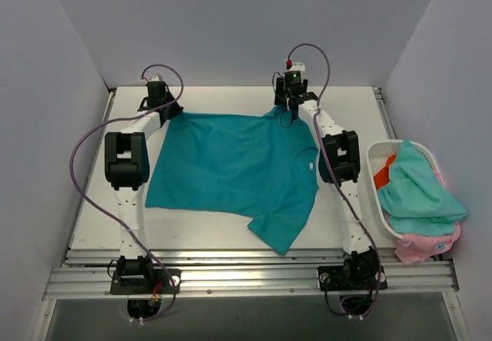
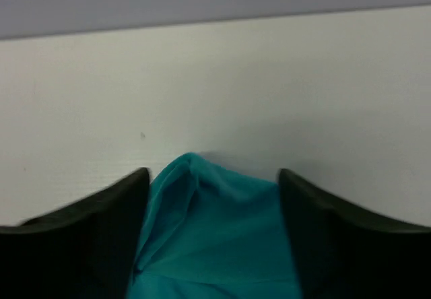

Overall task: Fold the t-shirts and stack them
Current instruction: Flatten out the tshirt

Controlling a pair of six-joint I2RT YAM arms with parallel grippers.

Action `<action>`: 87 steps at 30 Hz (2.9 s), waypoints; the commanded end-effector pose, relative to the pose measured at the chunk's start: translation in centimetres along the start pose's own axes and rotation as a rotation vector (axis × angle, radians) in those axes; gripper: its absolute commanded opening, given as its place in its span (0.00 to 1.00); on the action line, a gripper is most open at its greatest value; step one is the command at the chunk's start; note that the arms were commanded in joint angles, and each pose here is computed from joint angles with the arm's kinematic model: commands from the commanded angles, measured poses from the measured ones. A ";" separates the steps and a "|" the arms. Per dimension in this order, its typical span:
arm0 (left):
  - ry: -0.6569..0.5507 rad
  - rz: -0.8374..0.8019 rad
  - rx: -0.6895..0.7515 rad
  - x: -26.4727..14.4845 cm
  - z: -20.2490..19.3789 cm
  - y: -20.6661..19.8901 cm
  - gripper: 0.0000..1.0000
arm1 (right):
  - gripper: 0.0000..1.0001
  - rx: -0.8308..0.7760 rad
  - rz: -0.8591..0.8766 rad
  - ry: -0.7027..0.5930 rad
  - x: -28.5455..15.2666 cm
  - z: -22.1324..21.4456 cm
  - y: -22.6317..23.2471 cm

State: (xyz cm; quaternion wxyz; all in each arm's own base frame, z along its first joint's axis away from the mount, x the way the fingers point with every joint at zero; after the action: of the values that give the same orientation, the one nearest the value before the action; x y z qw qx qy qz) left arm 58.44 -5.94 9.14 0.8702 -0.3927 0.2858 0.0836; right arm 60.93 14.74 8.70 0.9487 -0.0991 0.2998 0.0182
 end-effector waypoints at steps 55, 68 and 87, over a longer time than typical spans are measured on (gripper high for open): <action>-0.253 -0.036 -0.075 -15.8 -0.2 0.9 0.94 | 1.00 0.329 0.100 -0.175 -2.2 1.4 5.7; -0.249 -0.034 -0.066 -15.4 -0.5 1.0 0.94 | 1.00 0.352 0.113 -0.166 -0.5 0.5 6.6; -0.256 -0.011 -0.048 -15.0 -0.6 1.6 0.94 | 1.00 0.384 0.209 -0.262 0.4 4.1 10.4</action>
State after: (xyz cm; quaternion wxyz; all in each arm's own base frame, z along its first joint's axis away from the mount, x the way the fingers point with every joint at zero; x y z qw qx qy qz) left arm 44.60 -4.10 15.15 0.8813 -0.4061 0.1919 0.1465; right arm 61.48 24.33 6.92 0.9694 0.0911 0.2219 0.0526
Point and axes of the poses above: each gripper's point midway between its finger pads, its own x axis out along the fingers, its own y axis along the line the jaws close on, z = x × y, the point moved 5 cm from there along -x, back along the fingers, and after that the axes turned 15 degrees about -x, right-handed, at the moved point
